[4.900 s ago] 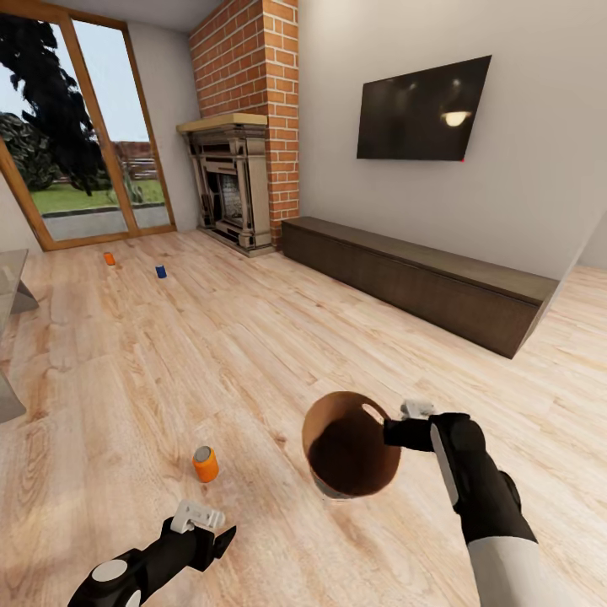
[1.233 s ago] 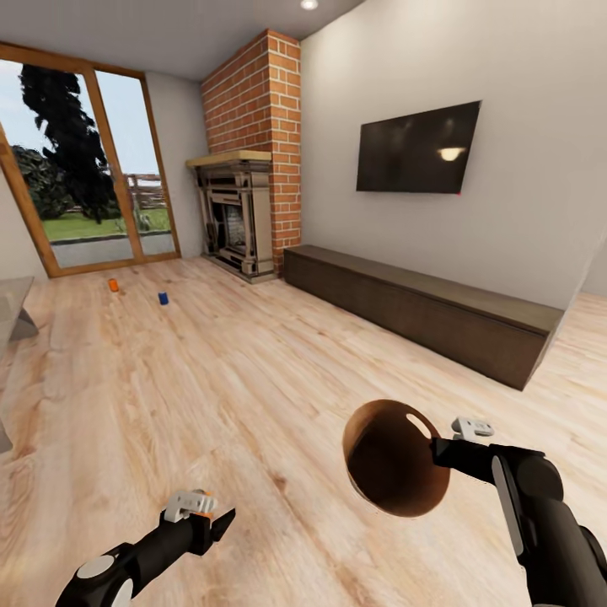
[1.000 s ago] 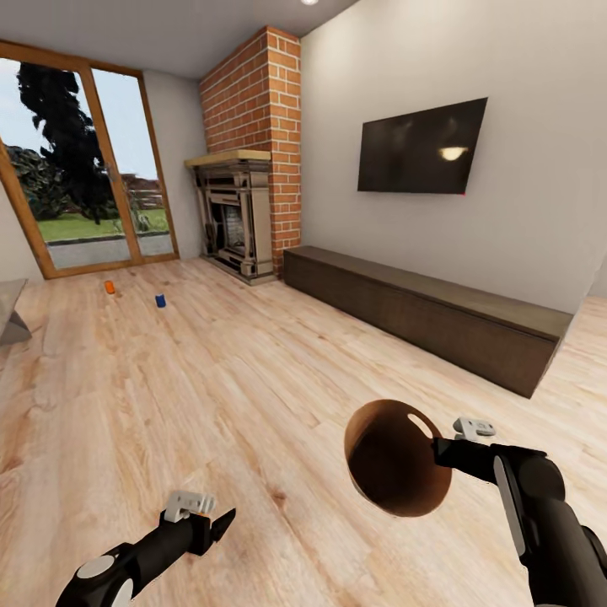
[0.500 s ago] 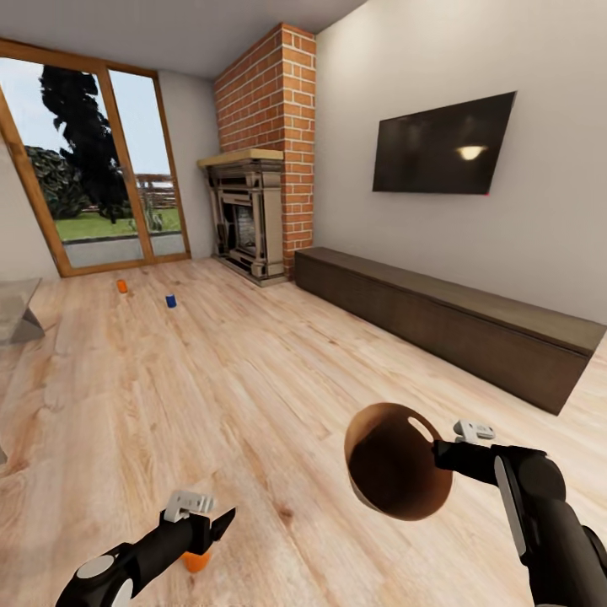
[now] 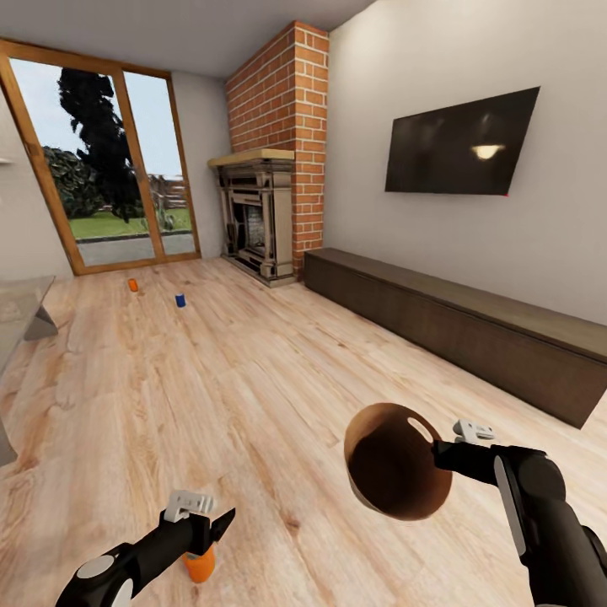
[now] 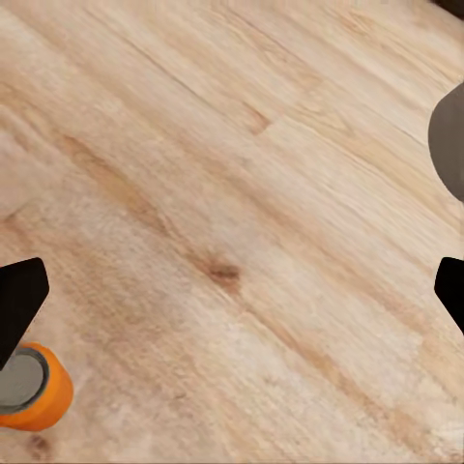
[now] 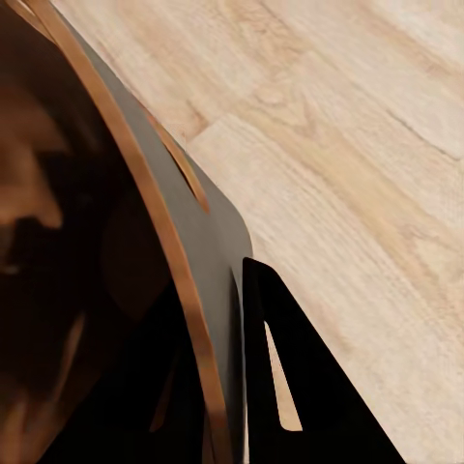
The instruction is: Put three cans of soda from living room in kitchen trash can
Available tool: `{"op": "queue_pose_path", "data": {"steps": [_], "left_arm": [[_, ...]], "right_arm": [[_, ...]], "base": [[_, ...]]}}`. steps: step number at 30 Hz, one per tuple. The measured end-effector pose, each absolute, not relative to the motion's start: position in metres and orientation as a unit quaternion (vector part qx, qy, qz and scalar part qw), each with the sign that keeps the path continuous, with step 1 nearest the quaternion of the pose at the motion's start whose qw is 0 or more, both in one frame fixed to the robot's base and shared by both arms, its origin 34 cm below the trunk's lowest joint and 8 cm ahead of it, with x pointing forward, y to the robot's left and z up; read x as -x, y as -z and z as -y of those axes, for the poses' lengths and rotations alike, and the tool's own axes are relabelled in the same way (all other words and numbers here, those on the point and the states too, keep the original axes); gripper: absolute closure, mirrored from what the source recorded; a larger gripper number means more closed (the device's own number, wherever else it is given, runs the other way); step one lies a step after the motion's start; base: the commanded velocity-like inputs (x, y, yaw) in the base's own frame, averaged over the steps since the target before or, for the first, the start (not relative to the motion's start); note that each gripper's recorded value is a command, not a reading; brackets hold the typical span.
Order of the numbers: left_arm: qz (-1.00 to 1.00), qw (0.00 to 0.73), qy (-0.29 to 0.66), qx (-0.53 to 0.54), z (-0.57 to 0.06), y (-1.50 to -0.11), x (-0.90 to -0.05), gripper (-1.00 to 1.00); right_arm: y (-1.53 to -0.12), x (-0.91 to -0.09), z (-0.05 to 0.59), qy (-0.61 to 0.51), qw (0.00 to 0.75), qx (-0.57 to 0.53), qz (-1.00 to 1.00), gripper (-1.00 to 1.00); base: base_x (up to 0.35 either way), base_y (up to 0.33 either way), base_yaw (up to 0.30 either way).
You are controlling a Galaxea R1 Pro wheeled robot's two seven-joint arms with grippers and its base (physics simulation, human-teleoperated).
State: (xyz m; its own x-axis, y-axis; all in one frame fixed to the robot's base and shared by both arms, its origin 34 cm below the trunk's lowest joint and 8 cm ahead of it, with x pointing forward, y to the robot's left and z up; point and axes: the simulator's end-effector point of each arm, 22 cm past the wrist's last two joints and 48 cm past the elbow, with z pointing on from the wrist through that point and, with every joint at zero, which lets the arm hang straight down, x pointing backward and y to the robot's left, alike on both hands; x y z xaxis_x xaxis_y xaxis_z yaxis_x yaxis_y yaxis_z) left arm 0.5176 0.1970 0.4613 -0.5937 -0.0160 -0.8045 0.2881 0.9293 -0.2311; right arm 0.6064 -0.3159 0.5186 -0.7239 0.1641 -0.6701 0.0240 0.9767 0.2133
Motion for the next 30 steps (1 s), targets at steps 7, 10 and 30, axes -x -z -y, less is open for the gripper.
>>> {"op": "queue_pose_path", "data": {"steps": [7,10,30], "left_arm": [[-0.876,0.445,0.171,-0.077,-0.1973,-0.4614,-0.5179,-1.0],[-0.876,0.445,0.171,-0.077,-0.1974,-0.4615,-0.5179,-1.0],[-0.878,0.44,0.171,-0.077,-0.1974,-0.4564,-0.5176,-1.0]], "right_arm": [[-0.5183,-0.6063,0.3174,-0.092,0.368,-0.051,-0.924,1.0],[-0.5185,-0.6063,0.3169,-0.094,0.368,-0.051,-0.924,1.0],[-0.5123,-0.6079,0.3171,-0.093,0.366,-0.051,-0.924,1.0]], "base": [[0.331,0.0,0.0],[0.29,0.0,0.0],[0.052,0.0,0.0]]}}
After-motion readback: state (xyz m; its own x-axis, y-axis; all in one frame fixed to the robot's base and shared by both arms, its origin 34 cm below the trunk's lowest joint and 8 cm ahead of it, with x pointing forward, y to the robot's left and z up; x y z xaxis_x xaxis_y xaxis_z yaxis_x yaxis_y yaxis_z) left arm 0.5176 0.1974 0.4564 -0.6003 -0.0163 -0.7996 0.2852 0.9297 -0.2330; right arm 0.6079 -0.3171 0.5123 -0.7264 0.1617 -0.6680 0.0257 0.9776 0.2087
